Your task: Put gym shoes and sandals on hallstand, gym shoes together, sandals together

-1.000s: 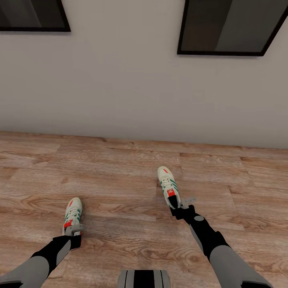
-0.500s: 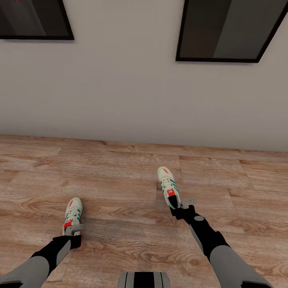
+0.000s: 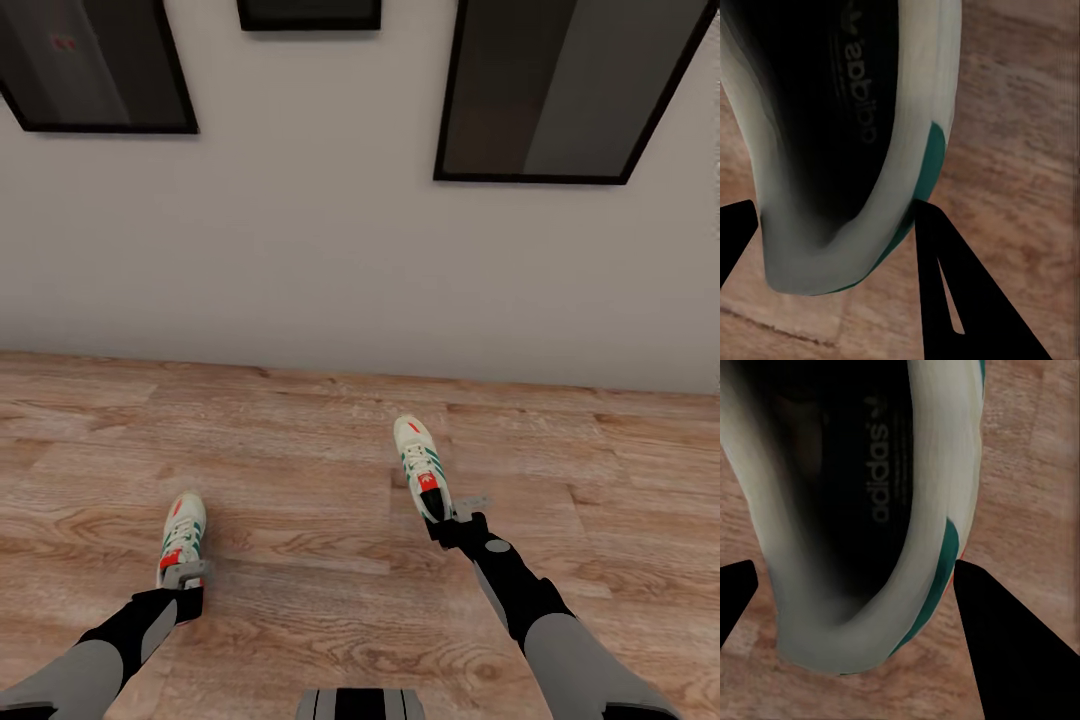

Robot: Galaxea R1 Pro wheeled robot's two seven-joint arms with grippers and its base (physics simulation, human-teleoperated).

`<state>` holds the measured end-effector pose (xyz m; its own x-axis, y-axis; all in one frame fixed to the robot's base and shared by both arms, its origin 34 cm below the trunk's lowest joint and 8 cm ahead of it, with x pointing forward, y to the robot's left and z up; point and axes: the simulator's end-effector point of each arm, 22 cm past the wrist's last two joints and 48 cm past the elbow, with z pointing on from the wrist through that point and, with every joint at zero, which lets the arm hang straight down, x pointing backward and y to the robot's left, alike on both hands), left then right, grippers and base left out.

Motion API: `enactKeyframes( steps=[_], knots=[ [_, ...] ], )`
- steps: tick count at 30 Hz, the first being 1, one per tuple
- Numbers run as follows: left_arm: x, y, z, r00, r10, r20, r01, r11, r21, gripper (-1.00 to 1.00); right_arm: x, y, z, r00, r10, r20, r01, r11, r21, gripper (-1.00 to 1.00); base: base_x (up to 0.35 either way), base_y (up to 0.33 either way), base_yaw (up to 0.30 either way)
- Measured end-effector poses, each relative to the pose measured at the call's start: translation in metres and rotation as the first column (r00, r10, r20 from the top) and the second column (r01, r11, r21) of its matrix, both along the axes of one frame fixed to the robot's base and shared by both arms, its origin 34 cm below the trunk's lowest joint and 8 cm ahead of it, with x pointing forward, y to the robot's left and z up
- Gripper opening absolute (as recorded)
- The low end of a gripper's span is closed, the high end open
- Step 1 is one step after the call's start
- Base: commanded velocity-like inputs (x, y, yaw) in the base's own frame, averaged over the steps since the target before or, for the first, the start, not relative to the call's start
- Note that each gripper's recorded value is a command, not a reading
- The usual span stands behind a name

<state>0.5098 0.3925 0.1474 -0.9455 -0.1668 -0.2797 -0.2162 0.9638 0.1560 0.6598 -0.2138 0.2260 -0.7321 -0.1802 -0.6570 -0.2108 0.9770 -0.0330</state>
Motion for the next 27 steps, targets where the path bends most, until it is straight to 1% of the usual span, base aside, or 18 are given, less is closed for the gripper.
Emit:
enactKeyframes(
  steps=[7,9,11,12,14,16,17,18,20,23,24,27],
  knots=[
    [0.012,-0.002,0.014,0.999,-0.008,0.032,0.008,1.000,0.000,-1.00,0.007,-0.002,0.017,1.000,-0.003,0.028,0.003,1.000,-0.003,-1.00,0.000,0.000,0.000],
    [0.020,-0.010,0.018,0.999,-0.016,0.050,0.017,1.000,-0.011,-1.00,0.005,-0.005,0.017,1.000,-0.007,0.024,0.007,1.000,-0.009,-1.00,0.000,0.000,0.000],
    [0.032,-0.021,0.025,0.997,-0.026,0.077,0.028,0.999,-0.027,-1.00,-0.001,-0.015,0.014,1.000,-0.014,0.011,0.014,1.000,-0.022,-1.00,0.000,0.000,0.000],
    [0.046,-0.030,0.032,0.993,-0.035,0.110,0.040,0.998,-0.041,-1.00,-0.010,-0.034,0.007,1.000,-0.028,-0.013,0.027,0.998,-0.049,-1.00,0.000,0.000,0.000],
    [0.063,-0.038,0.044,0.987,-0.045,0.153,0.053,0.997,-0.053,-1.00,-0.021,-0.063,0.001,0.998,-0.051,-0.037,0.048,0.995,-0.088,-1.00,0.000,0.000,0.000],
    [0.080,-0.051,0.055,0.979,-0.053,0.195,0.068,0.995,-0.071,-1.00,-0.033,-0.094,-0.005,0.995,-0.077,-0.059,0.069,0.989,-0.128,-1.00,0.000,0.000,0.000],
    [0.092,-0.068,0.063,0.972,-0.061,0.226,0.084,0.992,-0.096,-1.00,-0.048,-0.120,-0.012,0.992,-0.097,-0.078,0.083,0.984,-0.160,-1.00,0.000,0.000,0.000],
    [0.097,-0.077,0.067,0.968,-0.065,0.241,0.094,0.990,-0.109,-1.00,-0.054,-0.136,-0.013,0.991,-0.111,-0.080,0.096,0.980,-0.177,-1.00,0.000,0.000,0.000],
    [0.105,-0.096,0.074,0.962,-0.071,0.264,0.110,0.985,-0.136,-1.00,-0.064,-0.161,-0.014,0.987,-0.141,-0.074,0.124,0.972,-0.199,-1.00,0.000,0.000,0.000],
    [0.113,-0.122,0.084,0.953,-0.079,0.291,0.133,0.977,-0.169,-1.00,-0.076,-0.192,-0.010,0.977,-0.203,-0.058,0.187,0.959,-0.214,-1.00,0.000,0.000,0.000],
    [0.116,-0.134,0.087,0.950,-0.085,0.301,0.145,0.972,-0.184,-1.00,-0.086,-0.205,-0.012,0.967,-0.247,-0.060,0.229,0.950,-0.213,-1.00,0.000,0.000,0.000],
    [0.121,-0.147,0.096,0.942,-0.101,0.321,0.171,0.965,-0.198,-1.00,-0.095,-0.215,-0.011,0.957,-0.285,-0.059,0.267,0.941,-0.210,-1.00,0.000,0.000,0.000]
  ],
)
